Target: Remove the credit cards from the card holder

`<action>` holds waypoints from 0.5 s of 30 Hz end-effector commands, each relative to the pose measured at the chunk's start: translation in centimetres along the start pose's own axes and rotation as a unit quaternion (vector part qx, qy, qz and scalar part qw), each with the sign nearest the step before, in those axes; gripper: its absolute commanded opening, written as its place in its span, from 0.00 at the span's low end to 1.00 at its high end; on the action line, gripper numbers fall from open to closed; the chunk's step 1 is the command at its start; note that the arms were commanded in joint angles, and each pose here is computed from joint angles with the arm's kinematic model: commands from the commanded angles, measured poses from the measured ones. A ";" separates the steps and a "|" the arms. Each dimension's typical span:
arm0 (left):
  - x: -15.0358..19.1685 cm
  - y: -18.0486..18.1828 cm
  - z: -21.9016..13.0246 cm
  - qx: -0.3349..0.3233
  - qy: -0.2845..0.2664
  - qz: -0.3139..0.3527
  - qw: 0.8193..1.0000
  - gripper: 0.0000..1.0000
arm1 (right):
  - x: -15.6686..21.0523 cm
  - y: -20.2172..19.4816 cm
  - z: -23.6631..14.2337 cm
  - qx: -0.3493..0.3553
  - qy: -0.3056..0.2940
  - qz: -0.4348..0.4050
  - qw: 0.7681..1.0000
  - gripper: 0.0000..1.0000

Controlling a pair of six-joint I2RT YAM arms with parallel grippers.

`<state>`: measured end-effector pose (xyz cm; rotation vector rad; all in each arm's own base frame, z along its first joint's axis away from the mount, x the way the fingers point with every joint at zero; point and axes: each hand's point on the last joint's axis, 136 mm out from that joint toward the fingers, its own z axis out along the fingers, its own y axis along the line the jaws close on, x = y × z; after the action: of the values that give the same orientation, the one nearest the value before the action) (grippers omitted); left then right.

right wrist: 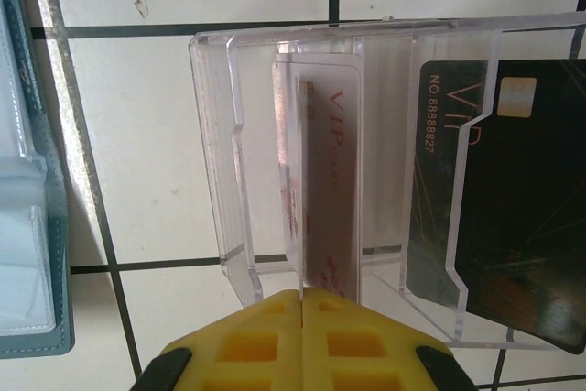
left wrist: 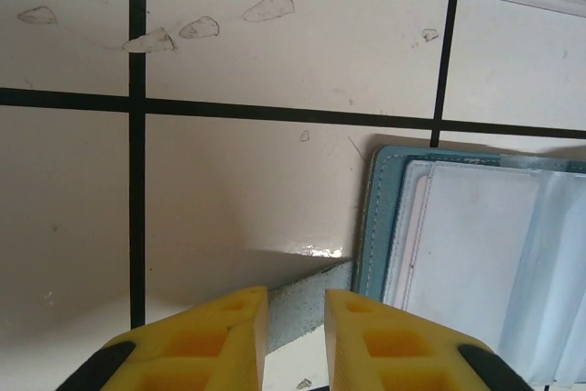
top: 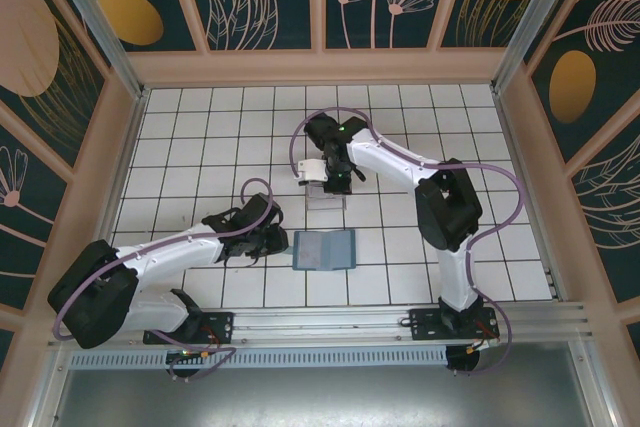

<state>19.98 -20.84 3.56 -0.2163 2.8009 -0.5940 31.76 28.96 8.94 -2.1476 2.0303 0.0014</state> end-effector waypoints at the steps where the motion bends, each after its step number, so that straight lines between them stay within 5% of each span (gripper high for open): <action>1: -0.3 -0.4 -0.2 0.013 -0.005 0.003 1.000 0.24 | -0.4 -0.6 -0.5 0.010 0.000 -0.008 1.000 0.18; 5: -0.5 -0.4 -0.3 0.012 -0.007 0.002 1.000 0.24 | -0.6 -2.2 -1.6 0.064 -0.004 -0.007 0.998 0.27; 11: -0.6 -0.7 -0.3 0.014 -0.007 0.003 1.000 0.24 | 0.5 -5.0 -2.9 0.157 0.021 0.011 0.987 0.28; 15: -0.8 -0.9 -0.5 0.014 -0.009 0.007 1.000 0.24 | -1.4 -5.2 -5.2 0.166 -0.041 0.070 0.983 0.29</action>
<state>20.13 -20.95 3.68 -0.2153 2.7941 -0.6008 35.70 28.64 10.61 -1.9702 1.9829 -0.2493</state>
